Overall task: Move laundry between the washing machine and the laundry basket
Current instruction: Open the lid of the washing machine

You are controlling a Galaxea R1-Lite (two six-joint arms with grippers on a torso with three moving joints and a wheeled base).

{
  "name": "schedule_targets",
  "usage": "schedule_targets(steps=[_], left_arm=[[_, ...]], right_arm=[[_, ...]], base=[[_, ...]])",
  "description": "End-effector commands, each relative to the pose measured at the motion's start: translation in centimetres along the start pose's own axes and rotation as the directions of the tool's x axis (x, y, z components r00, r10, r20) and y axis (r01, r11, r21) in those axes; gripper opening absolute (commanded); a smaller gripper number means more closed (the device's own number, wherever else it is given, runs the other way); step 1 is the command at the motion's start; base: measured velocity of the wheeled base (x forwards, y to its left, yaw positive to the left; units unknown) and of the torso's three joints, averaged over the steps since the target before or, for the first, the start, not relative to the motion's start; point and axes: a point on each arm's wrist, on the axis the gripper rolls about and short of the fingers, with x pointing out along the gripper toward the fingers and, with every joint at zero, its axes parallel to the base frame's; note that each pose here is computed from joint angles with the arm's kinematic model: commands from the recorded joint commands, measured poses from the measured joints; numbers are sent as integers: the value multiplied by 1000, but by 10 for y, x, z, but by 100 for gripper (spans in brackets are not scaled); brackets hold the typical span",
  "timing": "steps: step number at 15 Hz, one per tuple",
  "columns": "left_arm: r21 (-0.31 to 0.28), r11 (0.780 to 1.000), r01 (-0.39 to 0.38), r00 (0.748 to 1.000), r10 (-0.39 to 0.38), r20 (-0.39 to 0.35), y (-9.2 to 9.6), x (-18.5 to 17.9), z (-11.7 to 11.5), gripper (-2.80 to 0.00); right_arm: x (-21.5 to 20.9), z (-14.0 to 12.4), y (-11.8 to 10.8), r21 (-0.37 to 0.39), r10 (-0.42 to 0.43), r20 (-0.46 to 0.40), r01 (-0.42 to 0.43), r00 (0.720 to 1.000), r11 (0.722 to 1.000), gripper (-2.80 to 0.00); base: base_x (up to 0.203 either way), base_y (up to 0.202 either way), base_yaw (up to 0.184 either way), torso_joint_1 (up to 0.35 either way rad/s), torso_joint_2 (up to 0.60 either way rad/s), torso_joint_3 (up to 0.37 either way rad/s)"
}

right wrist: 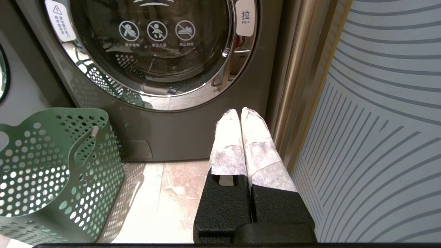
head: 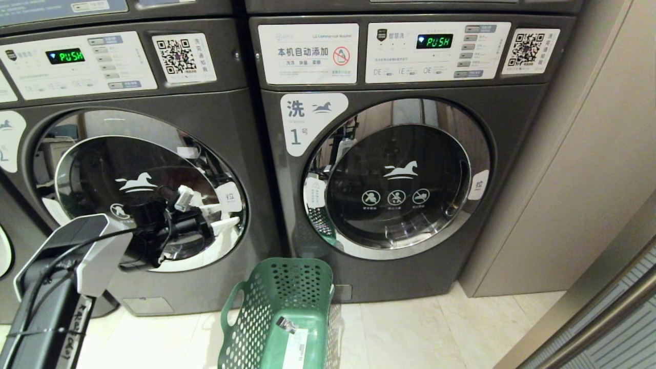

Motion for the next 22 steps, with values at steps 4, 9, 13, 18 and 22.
schedule_targets(steps=[4, 9, 13, 18, 22], left_arm=[[51, 999, -9, 1000, 8, 17, 1, -1, 9, 0], [82, 996, -43, 999, 40, 31, -3, 6, 16, 0], [83, 996, -19, 999, 16, 32, -9, 18, 17, 0], [77, 997, 7, 1000, -9, 28, -17, 31, 13, 0], [79, 996, 43, 999, -46, 29, -25, 46, 12, 0]], right_arm=[[2, -10, 0, 0, 0, -33, 0, 999, 1000, -280], [2, -9, 0, -1, 0, -32, 0, 999, 1000, -280], [2, -10, 0, 0, 0, -33, 0, 999, 1000, -280], [2, -9, 0, 0, 0, -32, 0, 1000, 1000, -280], [2, -9, 0, 0, 0, -33, 0, 999, 1000, -280]], base=[[0, 0, 0, 0, 0, 0], [0, 0, 0, 0, 0, 0], [0, 0, 0, 0, 0, 0], [0, 0, 0, 0, 0, 0], [0, 0, 0, 0, 0, 0]])
